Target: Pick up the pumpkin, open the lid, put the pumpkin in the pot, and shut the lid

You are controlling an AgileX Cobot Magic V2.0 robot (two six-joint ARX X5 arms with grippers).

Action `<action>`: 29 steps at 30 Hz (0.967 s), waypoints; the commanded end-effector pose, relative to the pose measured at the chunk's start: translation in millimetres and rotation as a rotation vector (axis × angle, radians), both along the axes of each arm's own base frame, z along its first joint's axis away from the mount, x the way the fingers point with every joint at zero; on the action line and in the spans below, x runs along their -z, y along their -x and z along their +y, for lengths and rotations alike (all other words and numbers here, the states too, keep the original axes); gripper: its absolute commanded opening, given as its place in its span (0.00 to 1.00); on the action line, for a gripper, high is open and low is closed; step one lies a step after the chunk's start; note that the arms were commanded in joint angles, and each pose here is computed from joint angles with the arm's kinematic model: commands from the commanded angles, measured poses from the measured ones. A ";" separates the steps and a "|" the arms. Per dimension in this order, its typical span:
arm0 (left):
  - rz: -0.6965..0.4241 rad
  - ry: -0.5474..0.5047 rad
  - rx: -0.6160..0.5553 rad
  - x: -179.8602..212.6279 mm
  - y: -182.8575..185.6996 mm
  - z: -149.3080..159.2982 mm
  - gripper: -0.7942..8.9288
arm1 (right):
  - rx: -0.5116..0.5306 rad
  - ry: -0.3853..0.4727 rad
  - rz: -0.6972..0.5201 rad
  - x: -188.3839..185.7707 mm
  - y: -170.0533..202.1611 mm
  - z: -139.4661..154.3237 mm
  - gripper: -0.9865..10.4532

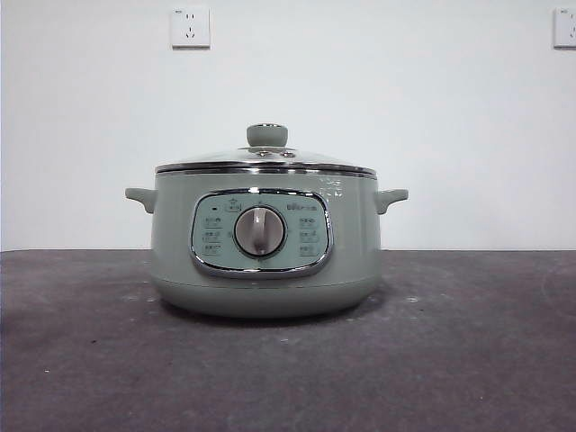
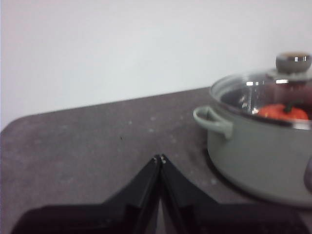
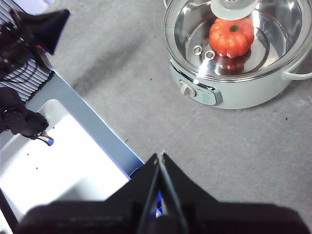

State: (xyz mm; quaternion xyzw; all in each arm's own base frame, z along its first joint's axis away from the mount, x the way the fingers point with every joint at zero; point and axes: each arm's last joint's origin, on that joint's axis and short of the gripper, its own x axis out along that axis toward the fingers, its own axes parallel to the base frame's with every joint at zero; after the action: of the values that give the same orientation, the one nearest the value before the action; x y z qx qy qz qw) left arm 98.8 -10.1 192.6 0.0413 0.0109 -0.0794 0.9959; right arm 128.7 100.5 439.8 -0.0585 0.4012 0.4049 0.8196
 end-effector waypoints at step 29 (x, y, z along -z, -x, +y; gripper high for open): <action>0.155 0.024 -0.029 45.6 3.1 1.1 0.08 | 0.004 -0.003 -0.001 -0.7 1.0 -0.5 0.09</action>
State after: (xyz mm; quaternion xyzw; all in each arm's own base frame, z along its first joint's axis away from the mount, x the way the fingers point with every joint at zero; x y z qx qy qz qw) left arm 95.0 -9.2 152.0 0.0265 0.0816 -0.0695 0.9939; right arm 128.3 100.2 439.9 -0.0584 0.4010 0.4049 0.8196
